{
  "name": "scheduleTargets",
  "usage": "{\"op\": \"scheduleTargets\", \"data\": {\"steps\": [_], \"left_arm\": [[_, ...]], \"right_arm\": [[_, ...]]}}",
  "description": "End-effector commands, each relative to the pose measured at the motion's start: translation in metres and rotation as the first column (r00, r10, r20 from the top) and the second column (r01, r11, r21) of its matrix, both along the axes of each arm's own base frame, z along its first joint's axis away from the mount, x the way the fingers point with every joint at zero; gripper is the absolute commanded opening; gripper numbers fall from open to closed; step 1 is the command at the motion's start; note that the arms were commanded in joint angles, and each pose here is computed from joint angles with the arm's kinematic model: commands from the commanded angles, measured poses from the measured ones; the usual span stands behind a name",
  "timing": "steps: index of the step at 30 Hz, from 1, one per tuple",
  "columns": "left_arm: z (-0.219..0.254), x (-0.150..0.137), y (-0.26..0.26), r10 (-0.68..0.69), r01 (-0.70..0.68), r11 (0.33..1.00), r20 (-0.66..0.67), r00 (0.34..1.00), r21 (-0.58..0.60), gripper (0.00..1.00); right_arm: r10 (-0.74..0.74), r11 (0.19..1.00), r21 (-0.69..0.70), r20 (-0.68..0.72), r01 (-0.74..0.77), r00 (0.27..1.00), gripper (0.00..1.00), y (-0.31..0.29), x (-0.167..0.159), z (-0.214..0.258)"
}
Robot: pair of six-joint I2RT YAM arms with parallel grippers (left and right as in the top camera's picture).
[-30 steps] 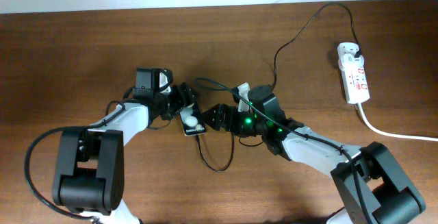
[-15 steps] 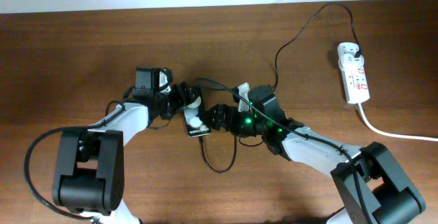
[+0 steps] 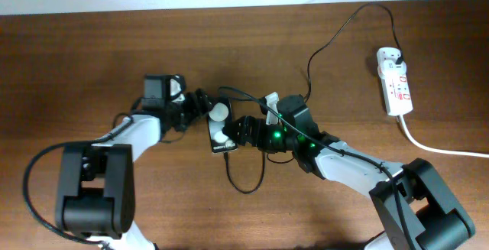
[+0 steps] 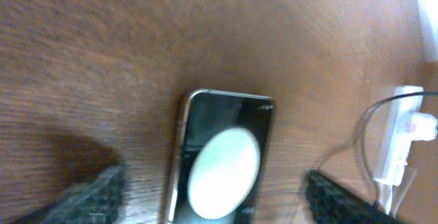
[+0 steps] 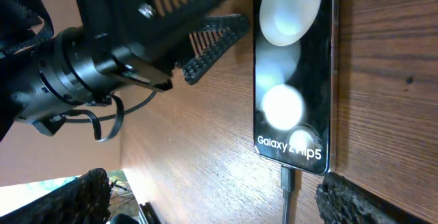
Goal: Plug charger to phone and switch on socket
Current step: 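Open the left gripper and release the phone onto the table, then release the plug and lift the right gripper away from the phone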
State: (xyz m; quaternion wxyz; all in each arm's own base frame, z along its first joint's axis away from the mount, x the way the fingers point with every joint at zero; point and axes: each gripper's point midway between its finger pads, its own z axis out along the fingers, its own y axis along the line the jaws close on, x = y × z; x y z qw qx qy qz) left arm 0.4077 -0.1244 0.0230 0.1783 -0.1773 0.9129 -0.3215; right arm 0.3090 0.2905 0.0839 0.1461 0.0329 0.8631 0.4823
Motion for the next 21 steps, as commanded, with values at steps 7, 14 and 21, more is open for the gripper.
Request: {"op": "scheduleTargets", "data": {"steps": [7, 14, 21], "left_arm": [[-0.019, -0.004, 0.112, 0.272, -0.270, 0.962, -0.106, 0.956, 0.034, 0.99], [-0.019, -0.004, 0.112, 0.271, -0.269, 0.963, -0.106, 0.957, 0.034, 0.99], [-0.019, -0.004, 0.112, 0.271, -0.269, 0.963, -0.106, 0.957, 0.034, 0.99]], "right_arm": [[-0.003, 1.000, 0.007, 0.037, 0.003, 0.999, 0.99, -0.001, 0.005, 0.010], [-0.003, 1.000, 0.007, 0.037, 0.003, 0.999, 0.99, -0.001, 0.005, 0.010], [-0.003, 1.000, 0.007, 0.037, 0.003, 0.999, 0.99, -0.001, 0.004, 0.010]]}}
